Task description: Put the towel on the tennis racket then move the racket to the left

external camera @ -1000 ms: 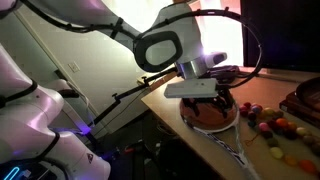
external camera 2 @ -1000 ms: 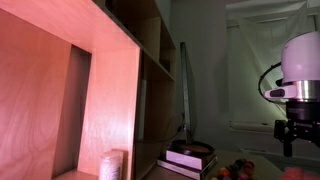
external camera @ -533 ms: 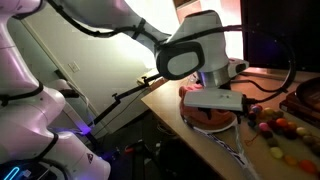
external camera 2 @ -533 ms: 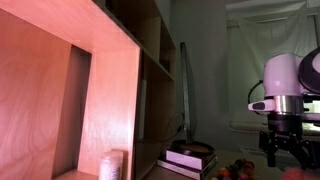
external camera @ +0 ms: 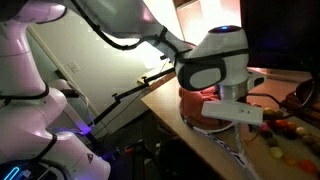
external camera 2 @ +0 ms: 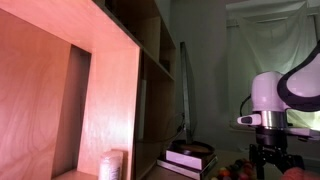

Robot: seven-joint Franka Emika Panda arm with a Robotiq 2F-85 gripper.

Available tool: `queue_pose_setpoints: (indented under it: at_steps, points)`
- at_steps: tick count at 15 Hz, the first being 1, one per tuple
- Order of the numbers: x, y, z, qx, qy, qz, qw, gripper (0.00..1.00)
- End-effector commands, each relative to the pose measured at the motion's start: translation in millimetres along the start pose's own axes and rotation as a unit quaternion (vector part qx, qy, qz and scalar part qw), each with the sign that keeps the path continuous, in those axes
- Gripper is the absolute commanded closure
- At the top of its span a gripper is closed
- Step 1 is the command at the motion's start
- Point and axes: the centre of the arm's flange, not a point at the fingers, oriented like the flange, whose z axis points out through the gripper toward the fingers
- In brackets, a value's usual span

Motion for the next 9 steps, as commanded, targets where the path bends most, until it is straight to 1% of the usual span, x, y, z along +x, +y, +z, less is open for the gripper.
queue_pose_setpoints:
  at_steps: [1, 5, 7, 9]
  points:
    - [15.0, 16.4, 10.1, 0.007, -0.001, -0.018, 0.9998, 0.0]
    - [17.9, 29.5, 25.2, 0.023, -0.015, -0.016, 0.9995, 0.0]
    - [15.5, 34.3, 33.9, 0.026, -0.037, -0.006, 0.9989, 0.0]
    - [11.6, 38.2, 41.2, 0.032, -0.056, -0.008, 0.9979, 0.0]
